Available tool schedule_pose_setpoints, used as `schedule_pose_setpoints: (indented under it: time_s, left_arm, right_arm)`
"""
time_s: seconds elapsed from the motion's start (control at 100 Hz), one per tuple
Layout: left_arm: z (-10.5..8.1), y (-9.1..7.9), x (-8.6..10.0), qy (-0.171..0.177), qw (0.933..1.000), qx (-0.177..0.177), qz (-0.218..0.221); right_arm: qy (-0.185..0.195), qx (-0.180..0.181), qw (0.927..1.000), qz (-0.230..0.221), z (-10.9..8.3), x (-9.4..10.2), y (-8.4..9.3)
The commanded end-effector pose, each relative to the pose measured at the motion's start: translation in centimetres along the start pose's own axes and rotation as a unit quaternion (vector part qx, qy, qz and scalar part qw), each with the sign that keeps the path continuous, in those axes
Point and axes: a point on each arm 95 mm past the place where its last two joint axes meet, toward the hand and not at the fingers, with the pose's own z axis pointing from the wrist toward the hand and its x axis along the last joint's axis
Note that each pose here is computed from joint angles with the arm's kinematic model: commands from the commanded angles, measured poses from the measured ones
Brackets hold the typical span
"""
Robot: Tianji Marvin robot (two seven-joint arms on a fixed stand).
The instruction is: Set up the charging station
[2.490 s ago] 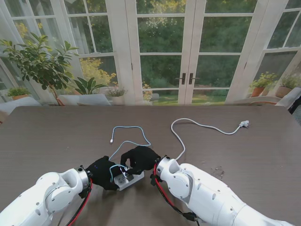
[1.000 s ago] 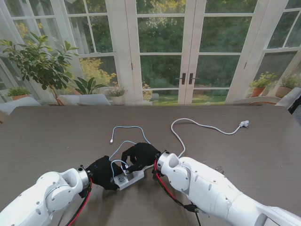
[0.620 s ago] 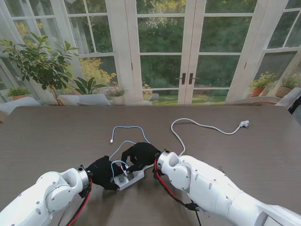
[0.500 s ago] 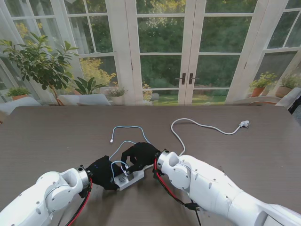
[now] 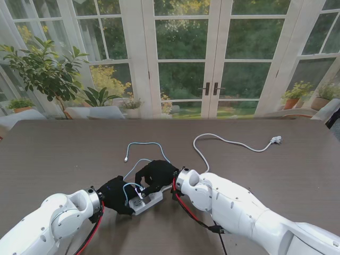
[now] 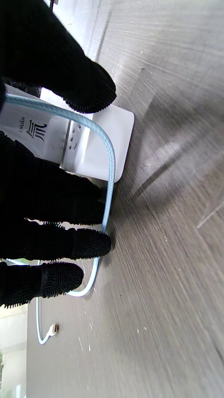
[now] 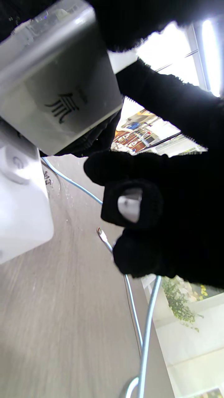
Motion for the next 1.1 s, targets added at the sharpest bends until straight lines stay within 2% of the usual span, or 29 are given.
schedule_pose_setpoints:
  time_s: [0.0,0.16,0.52,0.84,1.09]
  left_arm:
    - [-0.5,4.1,0.4,0.002,0.9979,-0.064,-0.013]
    - [-0.4,4.1,0.2,0.005,0.998,-0.061,-0.012]
    - [-0.3,4.2,0.1,0.004,0.9981,-0.059,-0.014]
    - [-0.3,4.2,0.1,0.004,0.9981,-0.06,-0.017]
    - [-0.3,4.3,0.2,0.005,0.9979,-0.061,-0.019]
  right_arm:
    - [-0.085,0.113,0.99,-0.009,-6.3,-4.6,-6.9]
    - [-0.088,0.093,0.9917,-0.001,-6.5,-4.2,-6.5]
    - [-0.091,0.086,0.9921,-0.009,-6.7,-3.2,-5.2]
    - [-0.086,0.076,0.9933,-0.012,-6.3,-3.1,-5.6]
    - [-0.084,0.094,0.9919,-0.013,-6.1,-3.5,-5.9]
